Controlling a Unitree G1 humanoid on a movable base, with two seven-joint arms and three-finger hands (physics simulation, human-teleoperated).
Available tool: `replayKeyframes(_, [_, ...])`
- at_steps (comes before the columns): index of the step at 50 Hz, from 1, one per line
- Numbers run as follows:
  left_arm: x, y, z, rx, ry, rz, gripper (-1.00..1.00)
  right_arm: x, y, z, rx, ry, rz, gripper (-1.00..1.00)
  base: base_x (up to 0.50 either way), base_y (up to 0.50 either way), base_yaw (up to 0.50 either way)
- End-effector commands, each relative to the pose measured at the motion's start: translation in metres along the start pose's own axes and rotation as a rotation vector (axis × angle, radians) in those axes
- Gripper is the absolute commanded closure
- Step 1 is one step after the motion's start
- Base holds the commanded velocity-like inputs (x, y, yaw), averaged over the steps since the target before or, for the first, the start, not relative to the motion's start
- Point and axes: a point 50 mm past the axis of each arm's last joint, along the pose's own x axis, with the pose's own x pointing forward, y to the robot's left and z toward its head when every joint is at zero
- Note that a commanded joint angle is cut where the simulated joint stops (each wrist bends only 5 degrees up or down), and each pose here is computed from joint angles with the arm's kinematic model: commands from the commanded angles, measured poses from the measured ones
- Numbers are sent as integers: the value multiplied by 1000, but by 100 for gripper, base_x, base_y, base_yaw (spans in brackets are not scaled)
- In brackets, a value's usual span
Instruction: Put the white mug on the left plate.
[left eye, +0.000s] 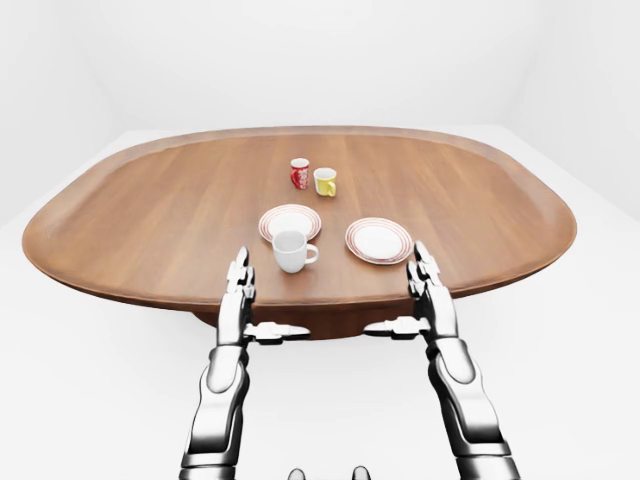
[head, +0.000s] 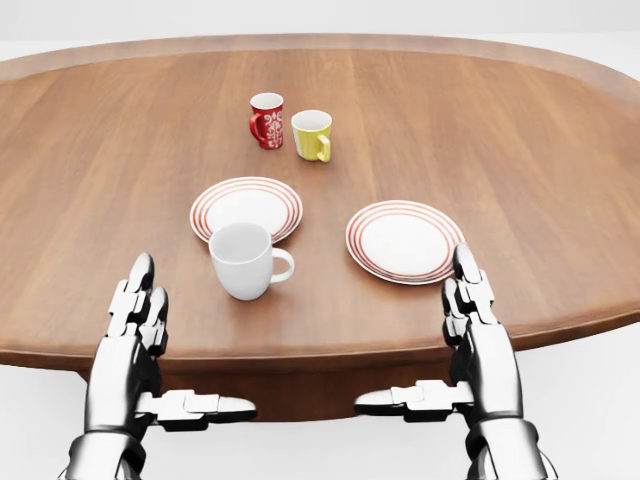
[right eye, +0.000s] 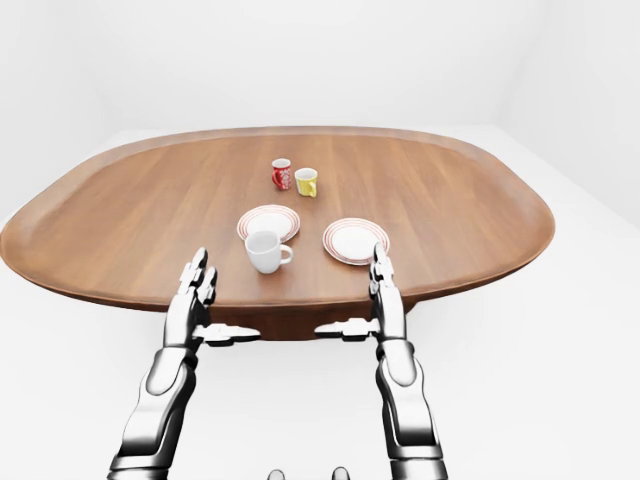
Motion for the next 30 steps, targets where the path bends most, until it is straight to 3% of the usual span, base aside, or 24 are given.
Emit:
replayKeyframes(1, [-1, 6, 19, 9, -68, -7, -100, -4, -9, 32, 18, -99, -9, -100, 0, 0, 0])
replayKeyframes(3, [-3, 7, 35, 7, -109, 5, -100, -7, -9, 53, 23, -192, 0, -100, 0, 0, 0])
replayKeyframes(4, [-5, 8, 56, 5, -188, 0, -100, -10, -10, 72, 38, -276, 2, -100, 0, 0, 0])
replayKeyframes(7, [-21, 11, 121, -42, -485, 3, -100, -26, -9, 121, 52, -501, 24, -100, 0, 0, 0])
replayKeyframes(8, [-35, 13, 151, -64, -635, 5, -100, -37, -11, 147, 77, -628, 20, -100, 0, 0, 0])
replayKeyframes(11, [-36, 13, 153, -67, -645, 6, -100, -38, -11, 148, 79, -637, 20, -100, 0, 0, 0])
replayKeyframes(13, [-44, 13, 164, -54, -703, 5, -100, -42, -11, 154, 74, -669, 25, -100, 0, 0, 0])
replayKeyframes(24, [-39, 15, 159, -92, -676, 2, -100, -39, -16, 148, 96, -637, 10, -100, 0, 0, 0])
replayKeyframes(30, [-39, 16, 161, -96, -683, 2, -100, -42, -15, 151, 90, -652, 30, -100, 0, 50, 0])
